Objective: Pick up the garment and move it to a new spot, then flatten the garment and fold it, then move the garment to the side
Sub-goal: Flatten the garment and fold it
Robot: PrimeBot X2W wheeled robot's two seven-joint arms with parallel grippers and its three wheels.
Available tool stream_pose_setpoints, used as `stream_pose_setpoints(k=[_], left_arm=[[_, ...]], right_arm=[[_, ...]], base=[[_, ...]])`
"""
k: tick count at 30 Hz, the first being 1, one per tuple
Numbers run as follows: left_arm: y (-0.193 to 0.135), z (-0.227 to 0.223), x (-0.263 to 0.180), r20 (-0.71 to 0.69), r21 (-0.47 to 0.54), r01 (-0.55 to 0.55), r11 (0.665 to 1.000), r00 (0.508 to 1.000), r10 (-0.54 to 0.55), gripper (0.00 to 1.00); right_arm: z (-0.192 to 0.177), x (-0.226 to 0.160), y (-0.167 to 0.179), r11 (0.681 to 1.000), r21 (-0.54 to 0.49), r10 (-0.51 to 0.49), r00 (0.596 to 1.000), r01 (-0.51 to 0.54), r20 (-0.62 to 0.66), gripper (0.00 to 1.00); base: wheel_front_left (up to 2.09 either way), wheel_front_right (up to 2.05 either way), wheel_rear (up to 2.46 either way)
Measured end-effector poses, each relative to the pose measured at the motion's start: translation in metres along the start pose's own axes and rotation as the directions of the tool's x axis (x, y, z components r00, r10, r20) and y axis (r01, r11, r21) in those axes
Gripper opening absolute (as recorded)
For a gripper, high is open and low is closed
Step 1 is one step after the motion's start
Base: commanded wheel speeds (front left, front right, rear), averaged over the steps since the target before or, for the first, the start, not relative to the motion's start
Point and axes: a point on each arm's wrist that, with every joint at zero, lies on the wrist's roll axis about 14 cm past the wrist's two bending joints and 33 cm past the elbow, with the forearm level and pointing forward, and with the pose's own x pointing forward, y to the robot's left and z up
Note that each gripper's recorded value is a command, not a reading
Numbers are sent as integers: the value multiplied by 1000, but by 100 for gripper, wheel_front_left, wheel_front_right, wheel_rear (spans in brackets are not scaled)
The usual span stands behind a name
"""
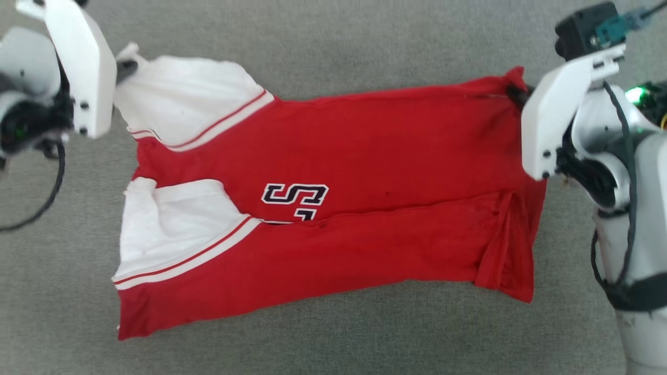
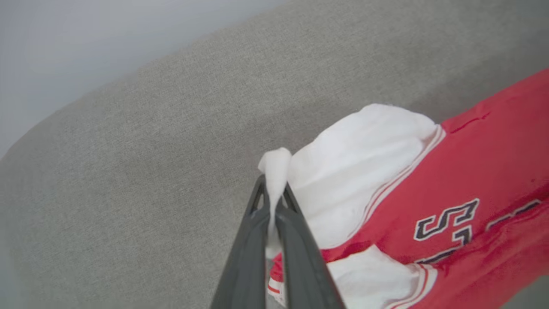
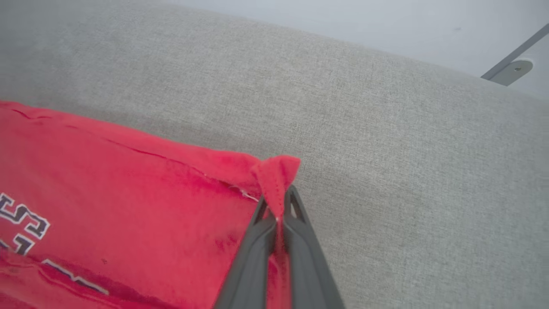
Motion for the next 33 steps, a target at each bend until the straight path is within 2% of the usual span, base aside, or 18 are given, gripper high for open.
stream_pose_setpoints(k=[6, 14, 19, 28, 29, 30, 31, 32, 33], left_arm=[[-16, -17, -39, 8, 10, -6, 1000, 1000, 6, 0], [-40, -53, -75, -17, -6, -7, 1000, 1000, 7, 0], [-57, -84, -85, -66, -55, 10, 998, 998, -14, 0], [-76, -152, -67, -198, -229, 47, 972, 976, -93, 0], [-77, -158, -64, -207, -238, 48, 970, 973, -99, 0], [-77, -162, -60, -209, -255, 49, 966, 972, -105, 0], [-78, -164, -57, -203, -267, 52, 962, 973, -109, 25], [-76, -166, -54, -200, -279, 45, 959, 974, -104, 32], [-73, -169, -52, -200, -288, 36, 957, 975, -96, 45]], right_arm=[[0, -26, 9, 999, -36, 22, 999, -21, 31, 0], [-19, -53, 7, 999, -37, 31, 999, -31, 11, 0], [-49, -62, 1, 1000, -4, 20, 998, -20, -65, 0], [-104, -62, 4, 996, 89, 39, 979, -21, -202, 0], [-108, -62, 4, 996, 92, 40, 977, -21, -212, 4], [-111, -61, 5, 995, 98, 43, 975, -22, -218, 18], [-113, -60, 7, 994, 103, 48, 974, -26, -220, 47], [-114, -59, 9, 994, 105, 51, 974, -29, -219, 100], [-115, -59, 10, 994, 107, 54, 974, -31, -218, 100]], base=[[0, 0, 0], [0, 0, 0], [0, 0, 0], [0, 0, 0], [0, 0, 0], [0, 0, 0], [0, 0, 0], [0, 0, 0], [0, 0, 0]])
